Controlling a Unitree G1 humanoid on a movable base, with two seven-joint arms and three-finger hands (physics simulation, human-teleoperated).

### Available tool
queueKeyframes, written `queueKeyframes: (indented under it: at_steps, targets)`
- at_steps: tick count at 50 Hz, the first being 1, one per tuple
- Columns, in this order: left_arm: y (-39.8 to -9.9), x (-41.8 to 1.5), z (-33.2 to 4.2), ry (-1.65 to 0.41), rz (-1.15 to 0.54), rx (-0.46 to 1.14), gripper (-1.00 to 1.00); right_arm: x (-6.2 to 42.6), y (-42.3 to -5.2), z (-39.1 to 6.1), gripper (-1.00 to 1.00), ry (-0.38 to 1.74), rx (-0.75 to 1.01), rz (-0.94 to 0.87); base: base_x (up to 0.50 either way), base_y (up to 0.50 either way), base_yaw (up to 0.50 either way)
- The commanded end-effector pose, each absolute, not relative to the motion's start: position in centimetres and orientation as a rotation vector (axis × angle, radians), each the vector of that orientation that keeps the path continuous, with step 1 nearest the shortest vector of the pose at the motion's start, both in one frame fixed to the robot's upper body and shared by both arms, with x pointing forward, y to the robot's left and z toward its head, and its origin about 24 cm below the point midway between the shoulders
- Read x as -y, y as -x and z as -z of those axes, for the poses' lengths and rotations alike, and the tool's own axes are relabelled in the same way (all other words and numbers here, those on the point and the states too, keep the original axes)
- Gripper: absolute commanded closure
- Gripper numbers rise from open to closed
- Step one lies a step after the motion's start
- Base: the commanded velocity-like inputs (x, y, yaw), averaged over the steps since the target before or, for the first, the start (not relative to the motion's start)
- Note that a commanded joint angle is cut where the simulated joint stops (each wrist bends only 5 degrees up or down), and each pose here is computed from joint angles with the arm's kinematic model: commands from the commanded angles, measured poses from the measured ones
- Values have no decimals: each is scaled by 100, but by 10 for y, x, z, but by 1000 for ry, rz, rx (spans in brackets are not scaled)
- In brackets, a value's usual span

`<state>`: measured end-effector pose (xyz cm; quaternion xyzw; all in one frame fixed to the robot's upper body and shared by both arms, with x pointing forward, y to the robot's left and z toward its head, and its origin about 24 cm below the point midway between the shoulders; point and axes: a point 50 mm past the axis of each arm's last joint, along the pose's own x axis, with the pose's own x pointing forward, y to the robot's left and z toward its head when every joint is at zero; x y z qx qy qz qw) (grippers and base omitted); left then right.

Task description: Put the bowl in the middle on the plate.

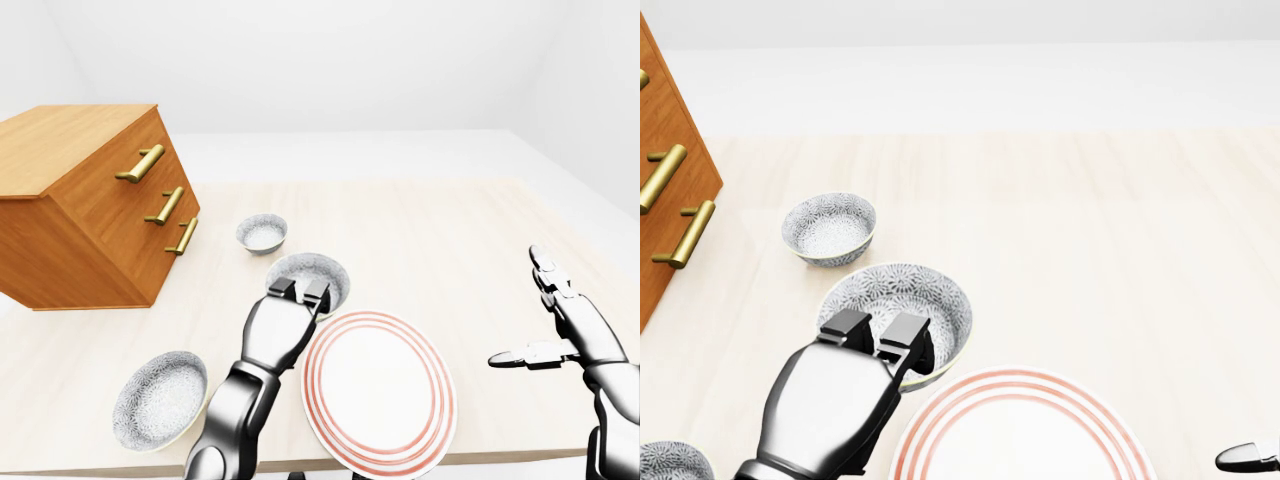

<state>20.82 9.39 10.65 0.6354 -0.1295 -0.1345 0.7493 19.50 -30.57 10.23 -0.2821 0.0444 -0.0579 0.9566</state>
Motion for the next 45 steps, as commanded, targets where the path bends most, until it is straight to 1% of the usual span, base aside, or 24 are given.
queueKeyframes:
  at_steps: [1, 8, 16, 22, 31, 39, 45]
  targets:
    - [-193, -85, -113, -1407, 289, 345, 100, 306, -195, -102, -100, 575, -94, 119, 0, 0, 0]
    - [-185, -81, -108, -1399, 306, 358, 100, 306, -196, -102, -100, 577, -94, 118, 0, 0, 0]
    - [-175, -75, -121, -1366, 307, 420, 100, 306, -196, -101, -100, 575, -99, 118, 0, 0, 0]
    - [-172, -69, -121, -1359, 315, 448, 100, 306, -196, -101, -100, 576, -99, 117, 0, 0, 0]
    - [-170, -61, -111, -1362, 350, 467, 100, 306, -196, -99, -100, 573, -104, 118, 0, 0, 0]
    - [-163, -50, -98, -1359, 403, 493, 100, 305, -195, -102, -100, 578, -97, 115, 0, 0, 0]
    - [-161, -45, -97, -1356, 426, 505, 100, 306, -196, -100, -100, 576, -101, 117, 0, 0, 0]
